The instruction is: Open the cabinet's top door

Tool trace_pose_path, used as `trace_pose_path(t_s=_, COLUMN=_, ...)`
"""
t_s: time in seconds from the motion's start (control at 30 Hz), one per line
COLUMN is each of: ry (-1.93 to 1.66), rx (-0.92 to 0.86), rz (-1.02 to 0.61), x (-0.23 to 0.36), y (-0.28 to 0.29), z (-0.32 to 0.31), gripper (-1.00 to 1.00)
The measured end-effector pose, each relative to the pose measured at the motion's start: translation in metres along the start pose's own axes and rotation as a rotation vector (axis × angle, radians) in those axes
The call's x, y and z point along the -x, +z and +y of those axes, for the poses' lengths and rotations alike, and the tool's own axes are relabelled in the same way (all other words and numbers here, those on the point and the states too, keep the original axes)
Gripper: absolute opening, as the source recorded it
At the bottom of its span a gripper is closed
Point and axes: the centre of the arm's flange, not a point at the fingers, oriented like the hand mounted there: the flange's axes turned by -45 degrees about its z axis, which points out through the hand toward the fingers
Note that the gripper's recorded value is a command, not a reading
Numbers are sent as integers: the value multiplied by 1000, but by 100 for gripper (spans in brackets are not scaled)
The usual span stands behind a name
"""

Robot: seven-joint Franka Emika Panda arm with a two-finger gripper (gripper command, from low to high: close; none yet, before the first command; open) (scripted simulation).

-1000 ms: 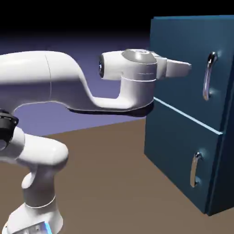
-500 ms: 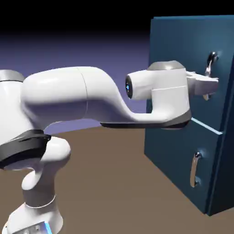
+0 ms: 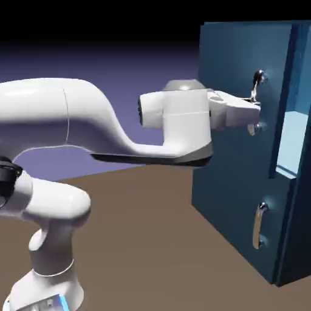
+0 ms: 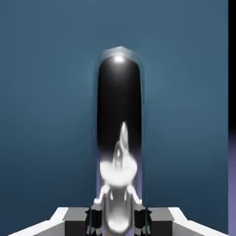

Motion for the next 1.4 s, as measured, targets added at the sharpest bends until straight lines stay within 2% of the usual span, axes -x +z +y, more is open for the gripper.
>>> trace_pose_path(t_s=0.63, ry=0, rx=370, rz=0, x=0, y=-153, z=-84, gripper=-100)
trace_pose_path(t_s=1.4, ry=1, rx=771, rz=0, x=0, y=-272, z=-230, gripper=-100)
